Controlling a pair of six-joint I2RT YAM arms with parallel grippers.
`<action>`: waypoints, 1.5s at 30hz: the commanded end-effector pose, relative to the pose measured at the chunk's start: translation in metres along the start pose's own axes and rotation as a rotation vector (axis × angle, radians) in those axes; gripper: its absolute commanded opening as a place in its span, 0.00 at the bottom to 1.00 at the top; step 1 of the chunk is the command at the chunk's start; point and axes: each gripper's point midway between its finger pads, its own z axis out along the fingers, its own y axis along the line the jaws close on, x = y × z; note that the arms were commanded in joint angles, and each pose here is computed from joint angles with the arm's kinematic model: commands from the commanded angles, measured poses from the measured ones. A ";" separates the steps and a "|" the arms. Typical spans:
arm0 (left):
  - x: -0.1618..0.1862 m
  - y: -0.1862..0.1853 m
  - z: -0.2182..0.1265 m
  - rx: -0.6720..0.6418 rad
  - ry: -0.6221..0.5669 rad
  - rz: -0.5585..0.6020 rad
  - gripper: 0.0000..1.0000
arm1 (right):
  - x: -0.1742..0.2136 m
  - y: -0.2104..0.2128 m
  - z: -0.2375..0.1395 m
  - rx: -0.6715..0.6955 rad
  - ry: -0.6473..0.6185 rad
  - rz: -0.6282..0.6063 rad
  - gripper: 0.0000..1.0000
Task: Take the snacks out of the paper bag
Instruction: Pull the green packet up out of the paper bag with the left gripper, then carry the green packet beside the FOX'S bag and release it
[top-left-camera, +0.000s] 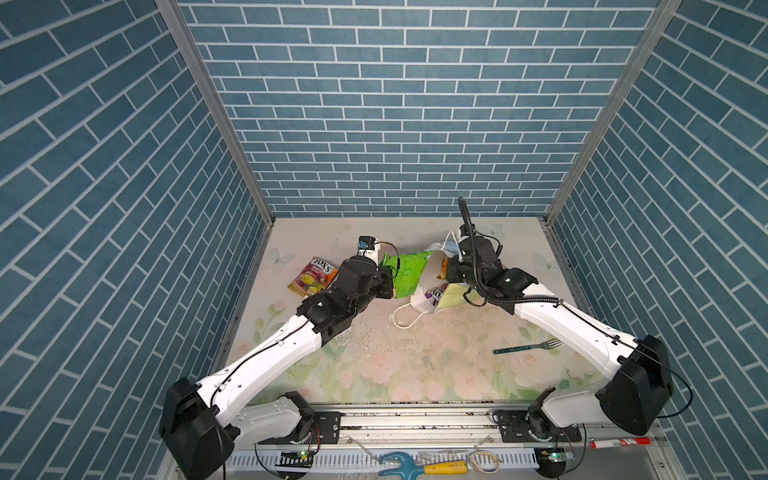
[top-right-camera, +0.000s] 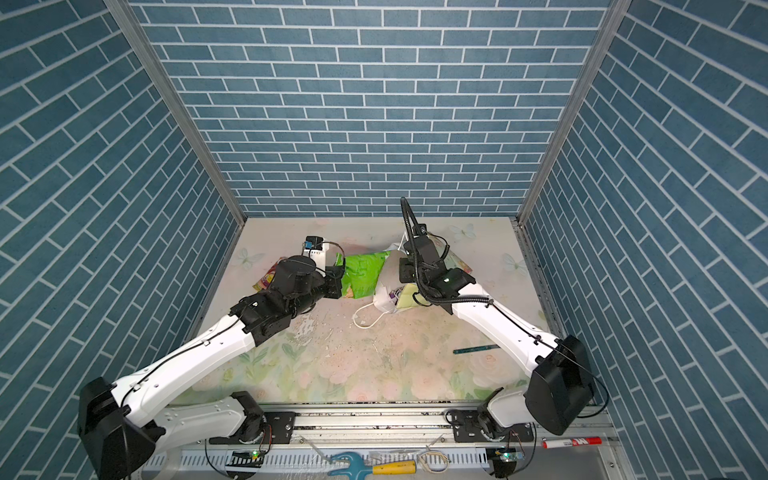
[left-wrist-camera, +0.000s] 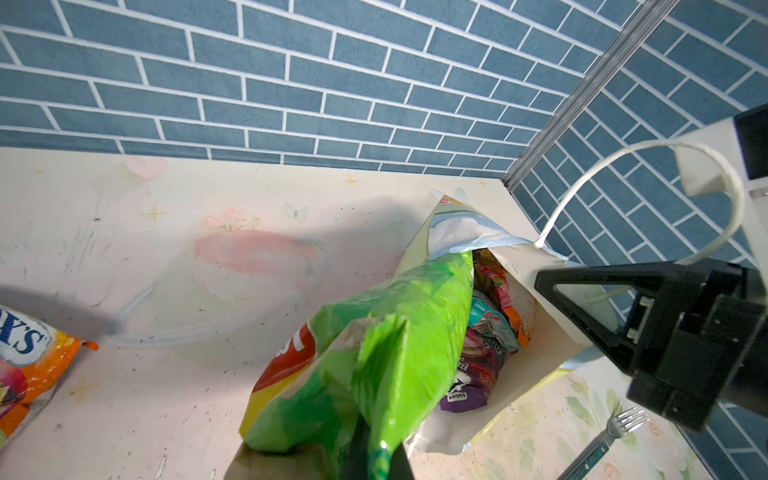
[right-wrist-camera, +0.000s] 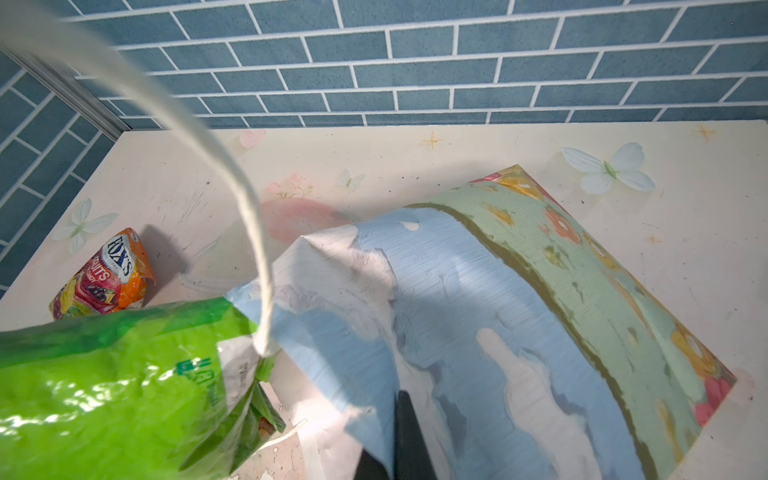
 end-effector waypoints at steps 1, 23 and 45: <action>-0.012 0.008 -0.011 -0.029 -0.026 0.007 0.00 | -0.005 -0.003 -0.006 0.007 -0.021 -0.044 0.00; -0.038 0.062 -0.035 -0.202 -0.021 -0.062 0.00 | 0.004 -0.005 -0.004 -0.002 -0.018 -0.110 0.00; -0.039 0.222 -0.010 -0.552 -0.033 -0.338 0.00 | 0.010 0.000 0.002 -0.025 -0.005 -0.104 0.00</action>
